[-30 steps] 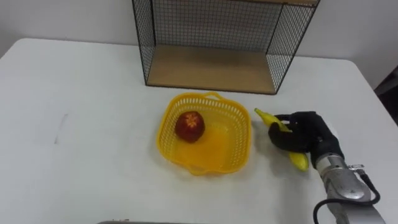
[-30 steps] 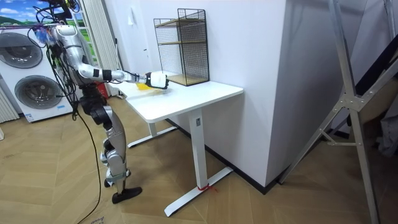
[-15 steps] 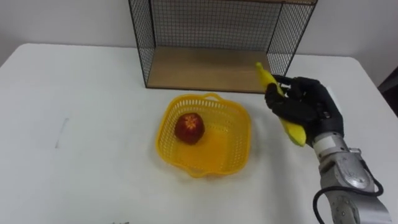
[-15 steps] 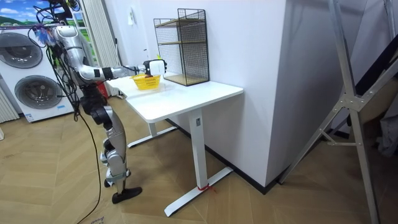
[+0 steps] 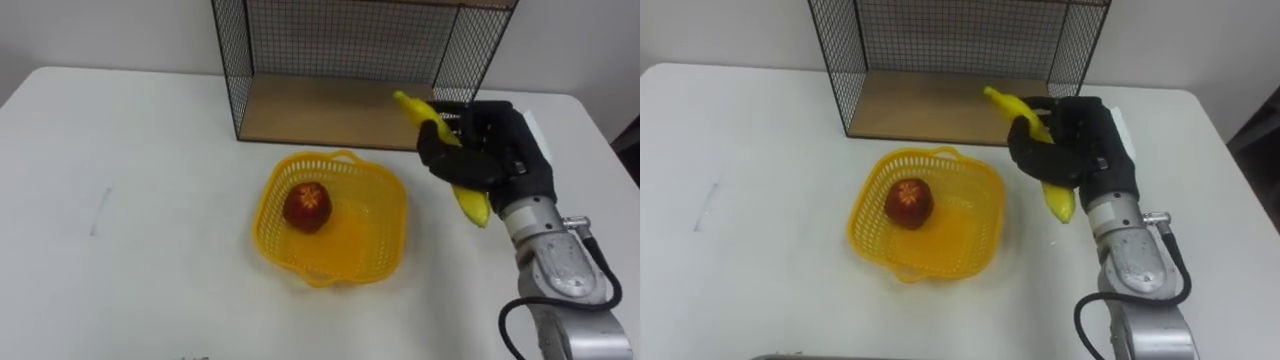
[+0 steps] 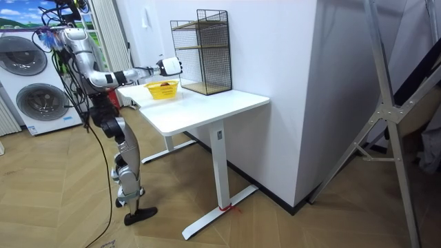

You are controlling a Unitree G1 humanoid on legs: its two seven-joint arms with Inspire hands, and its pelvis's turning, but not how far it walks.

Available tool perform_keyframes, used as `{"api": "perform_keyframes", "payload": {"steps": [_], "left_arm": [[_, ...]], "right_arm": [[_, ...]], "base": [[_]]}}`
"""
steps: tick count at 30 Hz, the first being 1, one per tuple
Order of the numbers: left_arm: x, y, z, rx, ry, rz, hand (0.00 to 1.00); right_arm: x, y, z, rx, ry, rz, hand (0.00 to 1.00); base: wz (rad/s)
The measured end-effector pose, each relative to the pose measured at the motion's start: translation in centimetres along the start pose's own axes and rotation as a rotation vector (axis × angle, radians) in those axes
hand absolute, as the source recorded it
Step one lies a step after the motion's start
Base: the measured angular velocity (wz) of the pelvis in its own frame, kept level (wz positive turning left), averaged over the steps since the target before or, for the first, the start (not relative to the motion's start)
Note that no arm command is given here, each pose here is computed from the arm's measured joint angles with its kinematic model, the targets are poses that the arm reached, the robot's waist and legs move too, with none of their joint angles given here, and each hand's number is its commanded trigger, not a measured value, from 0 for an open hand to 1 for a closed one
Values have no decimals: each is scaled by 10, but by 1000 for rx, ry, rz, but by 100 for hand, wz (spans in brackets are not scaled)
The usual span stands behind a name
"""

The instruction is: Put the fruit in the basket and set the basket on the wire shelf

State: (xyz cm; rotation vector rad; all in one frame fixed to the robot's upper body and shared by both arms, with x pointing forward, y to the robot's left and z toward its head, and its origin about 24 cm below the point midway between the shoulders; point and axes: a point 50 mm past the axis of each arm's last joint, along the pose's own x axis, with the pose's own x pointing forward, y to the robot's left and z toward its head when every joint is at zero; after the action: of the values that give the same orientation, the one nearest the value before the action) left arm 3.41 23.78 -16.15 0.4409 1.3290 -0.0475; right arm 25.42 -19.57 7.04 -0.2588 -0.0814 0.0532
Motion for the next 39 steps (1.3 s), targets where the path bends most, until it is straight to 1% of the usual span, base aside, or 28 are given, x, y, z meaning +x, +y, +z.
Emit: {"api": "perform_keyframes", "payload": {"steps": [4,8,13,14,15,16,17,18,19,20,27,33,39], "left_arm": [[0,4,2,23,-8,5,0],[1,7,5,48,-18,8,0],[2,7,7,67,-20,4,0],[2,7,8,72,-23,2,0],[2,6,10,81,-27,1,0],[2,6,11,86,-30,0,0],[2,7,11,88,-31,0,0],[3,7,13,91,-33,0,0],[3,7,13,92,-33,0,0],[3,7,13,92,-32,0,0],[3,8,15,90,-32,2,0],[4,7,16,65,-32,4,0],[4,7,17,64,-36,3,0]], "right_arm": [[5,12,8,-44,-33,57,100],[7,16,10,-85,-44,75,100],[7,23,10,-188,-46,115,100],[6,25,10,-204,-45,126,86],[6,28,9,-219,-46,144,67],[6,32,9,-235,-47,162,50],[6,34,9,-243,-47,171,40],[5,36,9,-254,-48,183,27],[5,39,9,-258,-50,194,11],[5,40,9,-259,-50,200,1],[3,52,7,-261,-44,254,0],[0,63,-6,-262,7,322,0],[-1,64,-6,-262,11,345,0]], "base": [[0],[0],[-2],[0],[4],[5],[6],[5],[6],[9],[6],[0],[1]]}}
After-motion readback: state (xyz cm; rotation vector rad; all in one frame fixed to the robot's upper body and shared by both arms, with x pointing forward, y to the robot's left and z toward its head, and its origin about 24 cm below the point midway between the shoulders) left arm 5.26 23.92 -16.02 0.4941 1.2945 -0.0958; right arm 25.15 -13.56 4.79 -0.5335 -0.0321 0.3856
